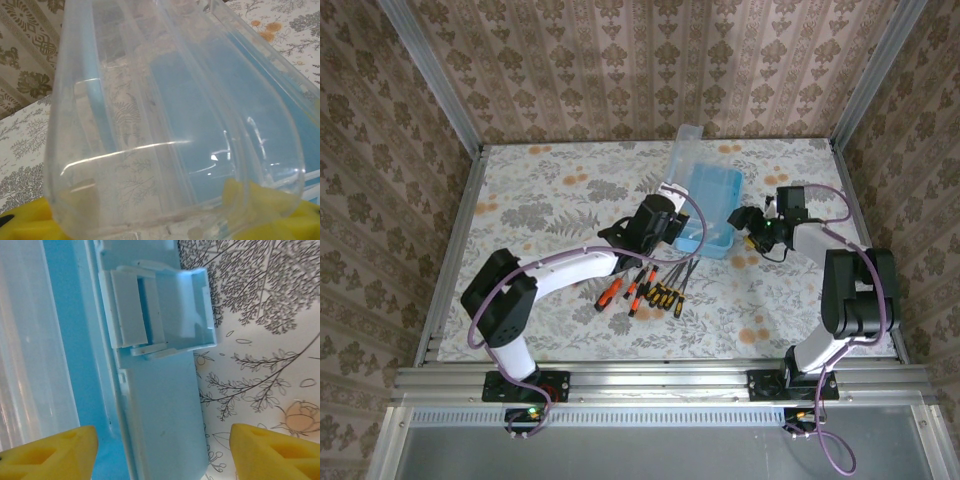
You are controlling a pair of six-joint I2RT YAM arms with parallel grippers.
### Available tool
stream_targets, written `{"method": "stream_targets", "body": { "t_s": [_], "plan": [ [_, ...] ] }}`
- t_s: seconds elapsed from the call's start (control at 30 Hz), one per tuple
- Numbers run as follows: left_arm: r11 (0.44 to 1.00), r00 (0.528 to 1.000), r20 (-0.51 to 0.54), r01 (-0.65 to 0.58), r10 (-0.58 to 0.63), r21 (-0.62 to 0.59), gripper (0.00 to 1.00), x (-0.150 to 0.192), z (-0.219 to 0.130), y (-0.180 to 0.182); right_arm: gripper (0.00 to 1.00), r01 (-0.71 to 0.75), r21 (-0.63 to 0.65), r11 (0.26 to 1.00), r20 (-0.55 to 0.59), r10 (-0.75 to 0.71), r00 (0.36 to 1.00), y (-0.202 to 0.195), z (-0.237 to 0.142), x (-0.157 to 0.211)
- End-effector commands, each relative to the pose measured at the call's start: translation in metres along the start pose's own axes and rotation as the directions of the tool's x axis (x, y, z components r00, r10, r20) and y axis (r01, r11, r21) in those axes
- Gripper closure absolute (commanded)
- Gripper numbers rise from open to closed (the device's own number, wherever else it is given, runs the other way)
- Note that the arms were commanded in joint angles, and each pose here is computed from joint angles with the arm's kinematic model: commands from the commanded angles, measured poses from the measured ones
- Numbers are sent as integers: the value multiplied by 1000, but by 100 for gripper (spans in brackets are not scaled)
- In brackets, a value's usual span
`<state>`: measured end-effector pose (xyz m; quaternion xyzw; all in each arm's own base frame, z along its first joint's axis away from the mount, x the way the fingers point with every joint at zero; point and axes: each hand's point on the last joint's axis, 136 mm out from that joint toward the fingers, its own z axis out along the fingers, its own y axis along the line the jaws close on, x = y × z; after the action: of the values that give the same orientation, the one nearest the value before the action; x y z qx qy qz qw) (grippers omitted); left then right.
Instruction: Pack the tool kit
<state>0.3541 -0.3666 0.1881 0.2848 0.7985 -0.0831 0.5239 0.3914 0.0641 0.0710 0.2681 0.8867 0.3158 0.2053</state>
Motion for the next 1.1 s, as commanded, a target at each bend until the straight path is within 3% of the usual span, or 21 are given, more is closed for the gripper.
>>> {"method": "stream_targets", "body": {
  "t_s": [0.0, 0.27, 0.73, 1.07],
  "plan": [
    [996, 995, 60, 76, -79, 56, 45, -16, -8, 2, 29, 34, -28, 999, -6, -34, 999, 8, 6, -3],
    [979, 983, 85, 147, -160, 138, 45, -16, -8, 10, 36, 12, 30, 999, 26, -13, 1000, -6, 10, -5],
    [904, 926, 52, 352, -375, 241, 45, 8, 5, 37, 44, 37, 79, 996, 11, -38, 999, -10, 19, -2],
    [901, 925, 18, 365, -379, 234, 46, 25, 14, 48, 48, 107, 75, 991, -26, -105, 994, 0, 25, 8]
  ]
}}
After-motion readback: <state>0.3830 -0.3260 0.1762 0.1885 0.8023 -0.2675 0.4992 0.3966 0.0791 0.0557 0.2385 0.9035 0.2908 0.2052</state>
